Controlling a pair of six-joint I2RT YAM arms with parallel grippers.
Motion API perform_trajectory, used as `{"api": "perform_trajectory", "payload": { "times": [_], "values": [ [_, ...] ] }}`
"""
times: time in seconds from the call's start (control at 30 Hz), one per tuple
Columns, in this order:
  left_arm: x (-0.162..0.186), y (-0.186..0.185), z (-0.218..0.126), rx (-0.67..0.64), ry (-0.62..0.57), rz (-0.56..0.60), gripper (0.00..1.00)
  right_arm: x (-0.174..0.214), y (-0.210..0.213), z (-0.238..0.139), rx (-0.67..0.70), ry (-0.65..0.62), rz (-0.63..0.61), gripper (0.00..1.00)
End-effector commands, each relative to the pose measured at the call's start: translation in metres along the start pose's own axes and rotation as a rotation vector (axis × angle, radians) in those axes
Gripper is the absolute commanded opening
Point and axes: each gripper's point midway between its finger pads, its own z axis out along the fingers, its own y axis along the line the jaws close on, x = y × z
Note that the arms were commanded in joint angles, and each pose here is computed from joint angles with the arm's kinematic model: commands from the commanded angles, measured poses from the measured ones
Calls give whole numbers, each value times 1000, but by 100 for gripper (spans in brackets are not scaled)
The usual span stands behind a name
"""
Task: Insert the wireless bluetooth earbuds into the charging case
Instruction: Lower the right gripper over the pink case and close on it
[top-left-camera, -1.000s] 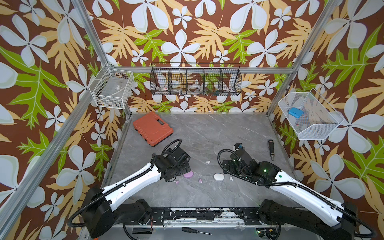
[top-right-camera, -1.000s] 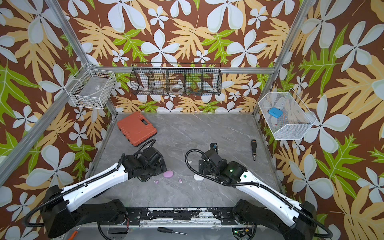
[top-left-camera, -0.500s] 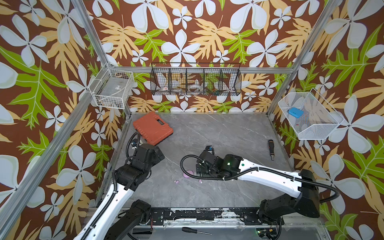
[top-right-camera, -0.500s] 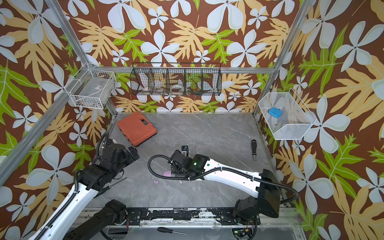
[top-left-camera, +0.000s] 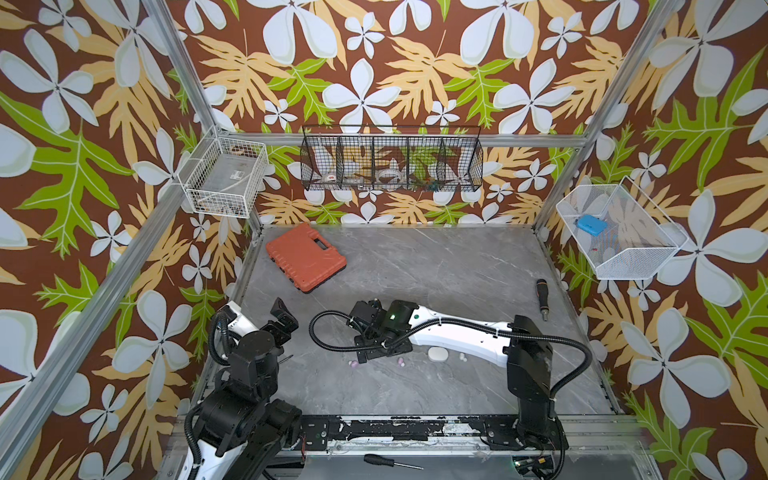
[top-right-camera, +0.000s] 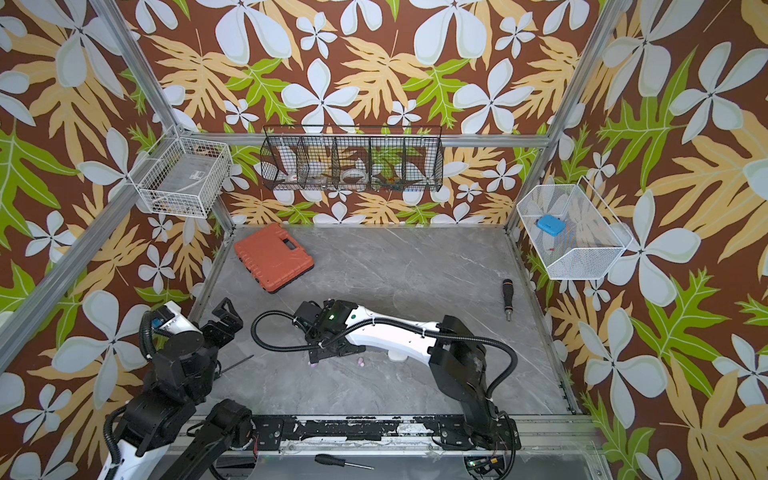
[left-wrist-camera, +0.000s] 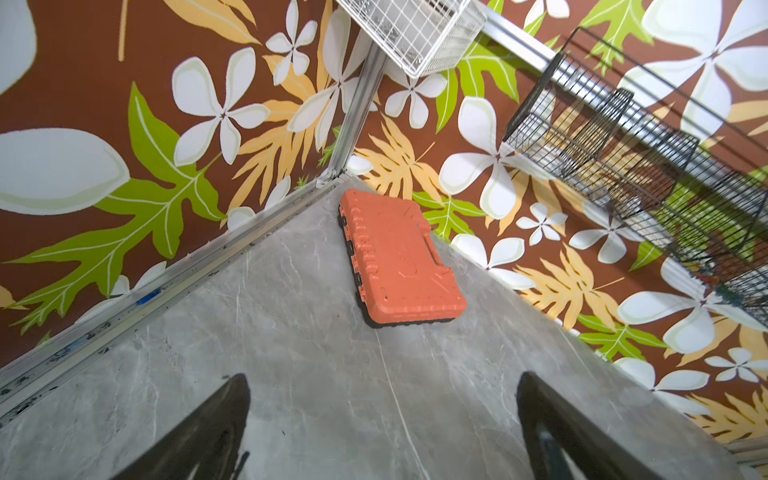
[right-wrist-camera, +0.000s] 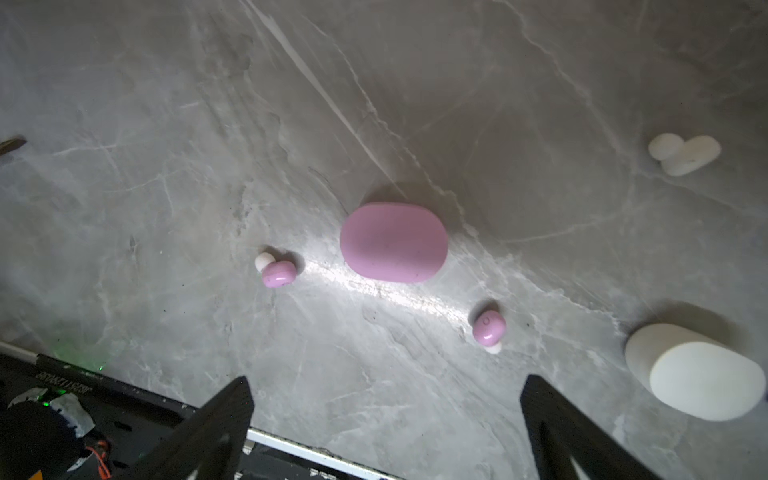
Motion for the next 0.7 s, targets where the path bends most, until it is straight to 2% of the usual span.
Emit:
{"api": "perform_trajectory", "payload": {
  "times": [0.0, 0.37, 0.67],
  "values": [
    [-15, 2, -5, 0, -67, -40, 100, 2, 2, 7, 30, 38, -28, 100],
    [-11, -1, -2, 8, -48, -31, 100, -11, 1, 40, 96, 64, -14, 93],
    [-8, -2, 0, 10, -39, -25, 100, -15, -3, 50, 61, 61, 4, 88]
  ]
}}
